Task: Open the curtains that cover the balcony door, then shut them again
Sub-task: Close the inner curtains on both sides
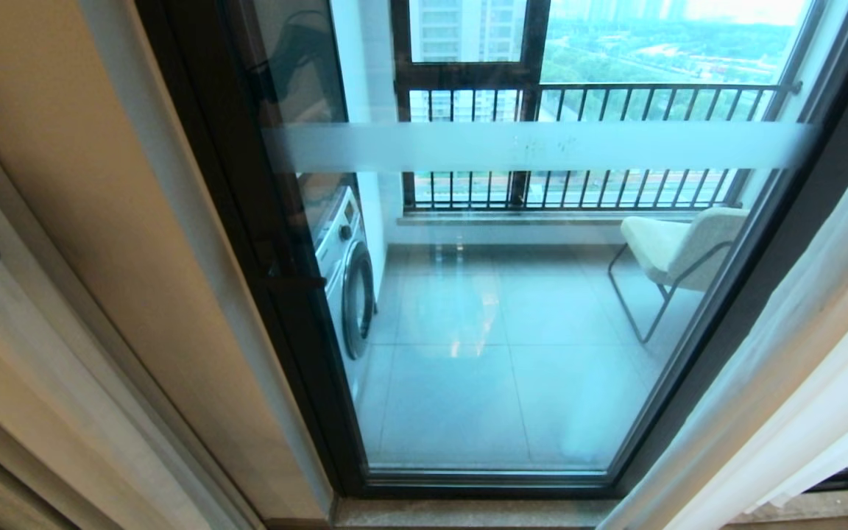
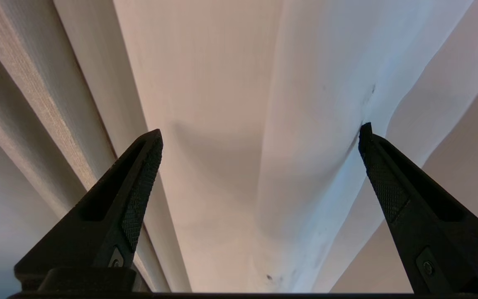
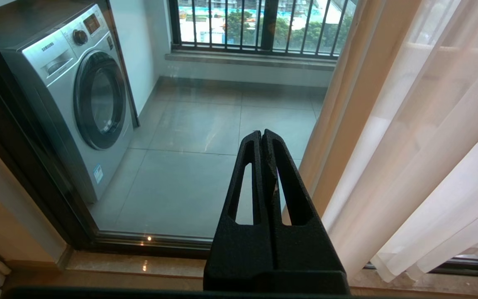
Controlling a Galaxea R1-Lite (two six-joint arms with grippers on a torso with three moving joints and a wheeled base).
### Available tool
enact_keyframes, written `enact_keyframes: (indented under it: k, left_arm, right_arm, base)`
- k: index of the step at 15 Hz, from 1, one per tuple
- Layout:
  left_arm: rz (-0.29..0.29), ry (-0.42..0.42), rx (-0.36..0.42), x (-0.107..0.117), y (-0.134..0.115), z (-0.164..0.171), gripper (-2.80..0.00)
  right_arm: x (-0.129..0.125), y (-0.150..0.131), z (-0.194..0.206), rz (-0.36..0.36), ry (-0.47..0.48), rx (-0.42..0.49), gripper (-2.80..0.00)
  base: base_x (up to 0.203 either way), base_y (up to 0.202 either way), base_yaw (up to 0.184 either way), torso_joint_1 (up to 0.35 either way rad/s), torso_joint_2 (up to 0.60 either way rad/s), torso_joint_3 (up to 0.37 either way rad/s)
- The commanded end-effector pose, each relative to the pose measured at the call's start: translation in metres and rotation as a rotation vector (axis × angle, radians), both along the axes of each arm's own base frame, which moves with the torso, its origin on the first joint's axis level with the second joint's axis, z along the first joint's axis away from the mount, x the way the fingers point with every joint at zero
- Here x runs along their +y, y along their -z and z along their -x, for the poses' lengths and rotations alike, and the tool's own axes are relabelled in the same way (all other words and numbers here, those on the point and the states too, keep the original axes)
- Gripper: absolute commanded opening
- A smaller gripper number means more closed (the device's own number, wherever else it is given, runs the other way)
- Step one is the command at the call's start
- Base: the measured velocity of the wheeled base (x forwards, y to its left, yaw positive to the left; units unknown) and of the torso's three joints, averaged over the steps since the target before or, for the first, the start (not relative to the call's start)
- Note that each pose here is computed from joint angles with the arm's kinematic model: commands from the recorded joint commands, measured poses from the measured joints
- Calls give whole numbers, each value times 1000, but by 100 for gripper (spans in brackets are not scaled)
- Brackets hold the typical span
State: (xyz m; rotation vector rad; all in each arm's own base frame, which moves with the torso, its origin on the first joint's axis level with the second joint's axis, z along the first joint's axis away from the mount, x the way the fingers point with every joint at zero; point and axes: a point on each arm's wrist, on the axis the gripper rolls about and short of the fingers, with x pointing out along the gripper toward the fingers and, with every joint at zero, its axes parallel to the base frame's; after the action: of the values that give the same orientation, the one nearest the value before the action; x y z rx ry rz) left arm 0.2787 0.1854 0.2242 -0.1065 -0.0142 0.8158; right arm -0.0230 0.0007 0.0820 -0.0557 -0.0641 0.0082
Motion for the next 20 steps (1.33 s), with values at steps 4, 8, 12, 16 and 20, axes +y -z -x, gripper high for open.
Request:
enact_keyframes:
  k: [4, 8, 12, 16, 20]
  left_arm:
    - [0, 1, 1, 1, 2, -1, -280]
    - [-2, -2, -3, 1, 1, -1, -280]
    - [-1, -3, -7, 2, 0, -1, -280]
    - [-12, -10, -24, 2, -2, 2, -280]
    - [-33, -2, -56, -5, -14, 10, -280]
  right_arm:
    - [0, 0, 0, 1, -1, 0, -280]
    - [0, 0, 0, 1, -2, 0, -280]
    - [0, 0, 0, 1, -1, 0, -280]
    - [0, 0, 0, 1, -1, 0, -280]
    - [0, 0, 0, 1, -1, 0, -280]
  base:
    - [0, 0, 0, 0, 0, 0]
    - [0, 0, 0, 0, 0, 0]
    - [0, 0, 0, 0, 0, 0]
    - [0, 0, 0, 0, 0, 0]
    - [0, 0, 0, 0, 0, 0]
